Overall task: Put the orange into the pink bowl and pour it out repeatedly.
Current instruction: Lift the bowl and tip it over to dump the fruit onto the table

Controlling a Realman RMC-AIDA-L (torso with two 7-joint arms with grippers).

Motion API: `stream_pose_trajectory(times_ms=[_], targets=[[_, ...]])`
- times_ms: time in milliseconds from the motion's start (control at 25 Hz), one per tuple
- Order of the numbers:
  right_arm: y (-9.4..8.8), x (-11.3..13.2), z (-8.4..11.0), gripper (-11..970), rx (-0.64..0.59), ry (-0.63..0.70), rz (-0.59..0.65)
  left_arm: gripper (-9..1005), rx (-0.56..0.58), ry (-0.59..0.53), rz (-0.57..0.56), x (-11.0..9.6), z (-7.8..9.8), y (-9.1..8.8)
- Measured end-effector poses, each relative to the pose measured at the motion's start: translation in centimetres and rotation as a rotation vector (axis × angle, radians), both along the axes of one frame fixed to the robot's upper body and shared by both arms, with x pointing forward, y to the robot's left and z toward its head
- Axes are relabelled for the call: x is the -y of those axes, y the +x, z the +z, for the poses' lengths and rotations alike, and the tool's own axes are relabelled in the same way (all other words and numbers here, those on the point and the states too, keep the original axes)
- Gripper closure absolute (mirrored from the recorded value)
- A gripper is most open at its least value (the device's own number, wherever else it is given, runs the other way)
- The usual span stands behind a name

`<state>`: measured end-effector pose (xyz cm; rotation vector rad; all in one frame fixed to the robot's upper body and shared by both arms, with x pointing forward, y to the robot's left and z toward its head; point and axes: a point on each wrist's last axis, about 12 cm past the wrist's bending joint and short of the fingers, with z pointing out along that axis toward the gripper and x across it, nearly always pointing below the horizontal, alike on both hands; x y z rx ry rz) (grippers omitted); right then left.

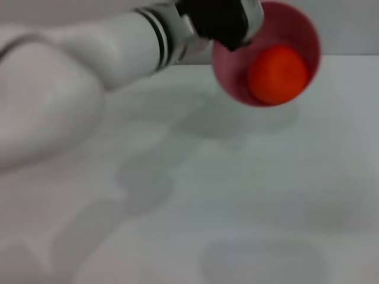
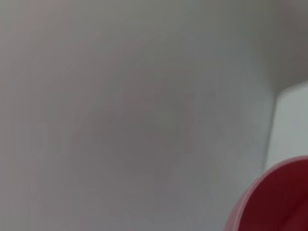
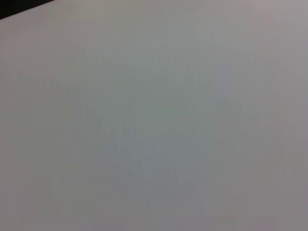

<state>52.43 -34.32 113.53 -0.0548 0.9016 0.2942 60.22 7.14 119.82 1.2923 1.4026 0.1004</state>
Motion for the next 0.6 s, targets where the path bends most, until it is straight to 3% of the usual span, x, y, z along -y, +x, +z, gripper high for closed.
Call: stream_pose_trajectory(times_ms=[80, 160, 240, 440, 480, 520, 600], targets=[[-0.1, -0.1, 0.0, 444, 0.004, 0.000, 0.004, 951, 0.087, -0.047, -0.034, 0.4, -0.4, -0.8], [-0.1, -0.2, 0.0, 445, 0.008, -0.002, 0.009, 951, 0.087, -0.047, -0.034, 0.4, -0.4, -0.8], [-0.1, -0.3, 0.1, 446, 0.016, -0.003, 0.015, 951, 0.240, -0.125, -0.086, 0.8, -1.2, -2.3], [0.1, -0.7, 0.4, 447, 0.034, -0.009, 0.036, 951, 0.292, -0.143, -0.100, 0.7, -1.7, -2.7], [0.1, -0.8, 0.4, 447, 0.035, -0.011, 0.040, 951, 0.417, -0.183, -0.123, 0.5, -2.8, -3.5], [0.2, -0.8, 0.5, 447, 0.037, -0.012, 0.044, 951, 0.468, -0.213, -0.131, 0.5, -2.8, -3.8], [0.2, -1.0, 0.5, 448, 0.037, -0.014, 0.051, 951, 0.468, -0.213, -0.131, 0.5, -2.8, -3.8]])
